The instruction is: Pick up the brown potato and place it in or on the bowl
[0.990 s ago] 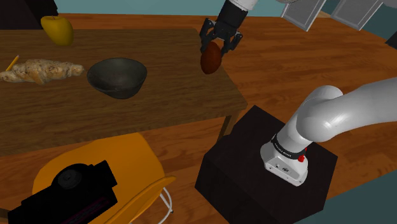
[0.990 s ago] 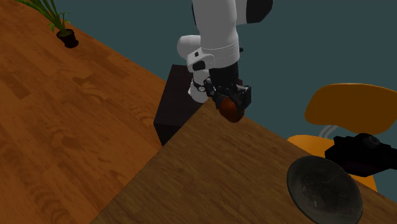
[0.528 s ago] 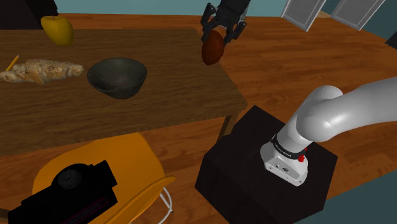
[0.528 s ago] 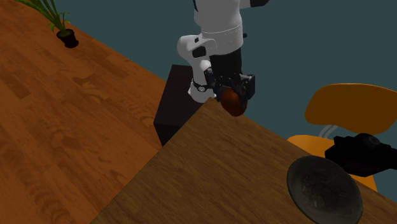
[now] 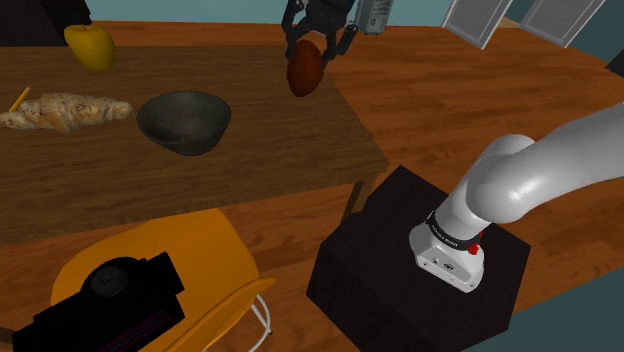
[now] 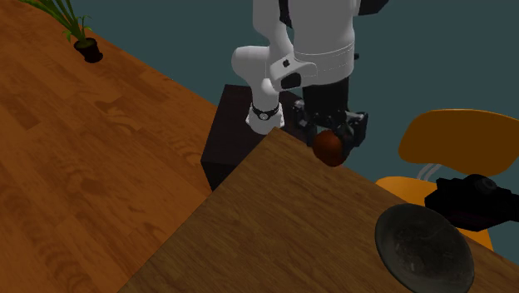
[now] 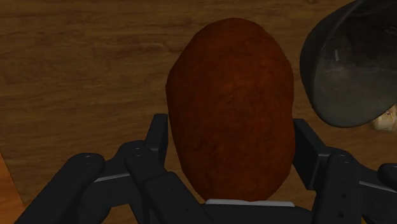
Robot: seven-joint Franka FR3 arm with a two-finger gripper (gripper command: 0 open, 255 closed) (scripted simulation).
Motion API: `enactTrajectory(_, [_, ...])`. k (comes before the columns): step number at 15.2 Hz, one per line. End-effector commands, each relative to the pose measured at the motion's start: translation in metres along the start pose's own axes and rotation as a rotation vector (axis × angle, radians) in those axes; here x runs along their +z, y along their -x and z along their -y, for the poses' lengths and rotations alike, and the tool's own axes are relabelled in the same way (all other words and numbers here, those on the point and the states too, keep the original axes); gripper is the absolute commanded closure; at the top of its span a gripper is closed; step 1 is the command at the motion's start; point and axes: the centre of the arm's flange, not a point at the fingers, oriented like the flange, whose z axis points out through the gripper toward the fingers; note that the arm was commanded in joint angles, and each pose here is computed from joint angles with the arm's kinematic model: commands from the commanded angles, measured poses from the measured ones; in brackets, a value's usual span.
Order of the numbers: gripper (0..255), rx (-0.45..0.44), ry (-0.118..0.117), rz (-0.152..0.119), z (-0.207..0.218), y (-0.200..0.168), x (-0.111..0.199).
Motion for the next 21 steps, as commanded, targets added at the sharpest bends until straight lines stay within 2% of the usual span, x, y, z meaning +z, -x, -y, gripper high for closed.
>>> enactTrajectory(1, [255, 0.000, -0.001, 0.000, 0.025, 0.000, 0.006])
enactTrajectory(18, [255, 0.000, -0.001, 0.000, 0.238, -0.020, 0.074])
enactTrajectory(21, [255, 0.000, -0.001, 0.000, 0.244, -0.020, 0.087])
